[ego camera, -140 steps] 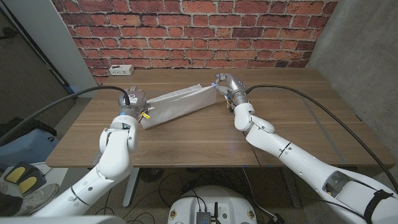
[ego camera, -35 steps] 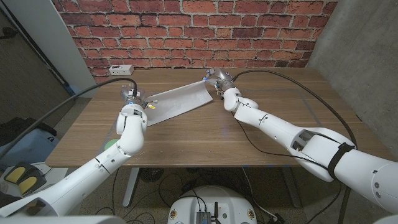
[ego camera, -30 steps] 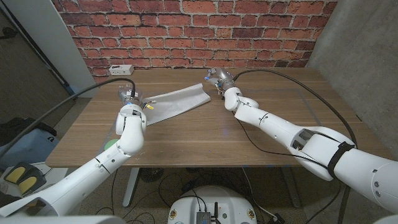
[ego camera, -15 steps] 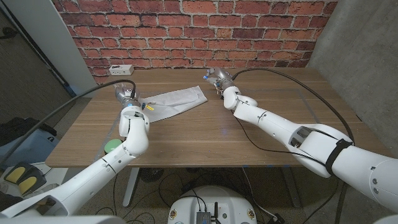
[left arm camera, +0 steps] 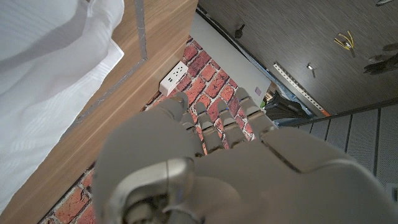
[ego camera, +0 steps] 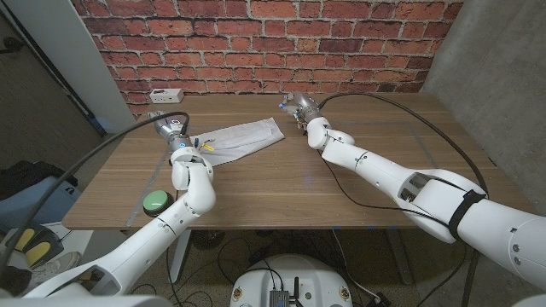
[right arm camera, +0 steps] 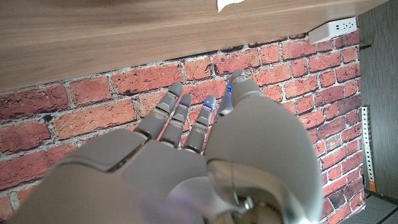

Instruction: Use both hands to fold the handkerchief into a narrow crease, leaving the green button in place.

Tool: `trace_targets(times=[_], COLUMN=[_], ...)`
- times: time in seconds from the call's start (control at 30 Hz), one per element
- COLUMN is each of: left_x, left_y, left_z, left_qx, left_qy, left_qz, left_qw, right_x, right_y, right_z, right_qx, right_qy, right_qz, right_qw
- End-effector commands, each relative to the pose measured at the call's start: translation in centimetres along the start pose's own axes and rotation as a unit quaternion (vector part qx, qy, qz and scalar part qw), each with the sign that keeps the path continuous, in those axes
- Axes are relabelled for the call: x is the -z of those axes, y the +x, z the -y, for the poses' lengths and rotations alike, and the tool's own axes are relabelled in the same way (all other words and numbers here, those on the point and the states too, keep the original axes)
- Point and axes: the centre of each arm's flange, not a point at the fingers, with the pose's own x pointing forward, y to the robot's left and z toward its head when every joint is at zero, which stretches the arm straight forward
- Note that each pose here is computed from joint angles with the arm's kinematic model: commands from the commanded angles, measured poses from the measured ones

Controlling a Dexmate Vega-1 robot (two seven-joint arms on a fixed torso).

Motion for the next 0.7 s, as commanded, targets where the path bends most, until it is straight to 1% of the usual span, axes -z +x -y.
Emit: trace_targets(times=[0.03, 0.17, 0.33, 0.53, 0.63, 0.7], left_x=[0.2, 0.4, 0.6, 0.6, 0.8, 0.9], left_y=[-0.9, -1.2, -1.5, -2.0, -2.2, -2.3], left_z=[0.3, 0.5, 0.5, 0.4, 0.4, 0.4], left_qx=[0.020, 0.045, 0.070, 0.081, 0.094, 0.101], left_qy=[-0.110, -0.145, -0.175, -0.185, -0.195, -0.188], left_qz=[0.027, 0.045, 0.063, 0.082, 0.093, 0.096], left_qw=[0.993, 0.987, 0.980, 0.976, 0.972, 0.972], right_x=[-0.2, -0.4, -0.6, -0.8, -0.8, -0.8], right_y=[-1.0, -1.4, -1.6, -1.9, -2.1, -2.3], right_z=[-0.1, -0.2, -0.4, -0.9, -1.0, -1.1], right_qx=[-0.039, -0.057, -0.076, -0.092, -0.095, -0.098], right_qy=[-0.012, -0.013, -0.009, -0.003, -0.003, 0.000], right_qz=[0.010, 0.014, 0.020, 0.028, 0.029, 0.029], right_qw=[0.9991, 0.9982, 0.9968, 0.9954, 0.9951, 0.9948])
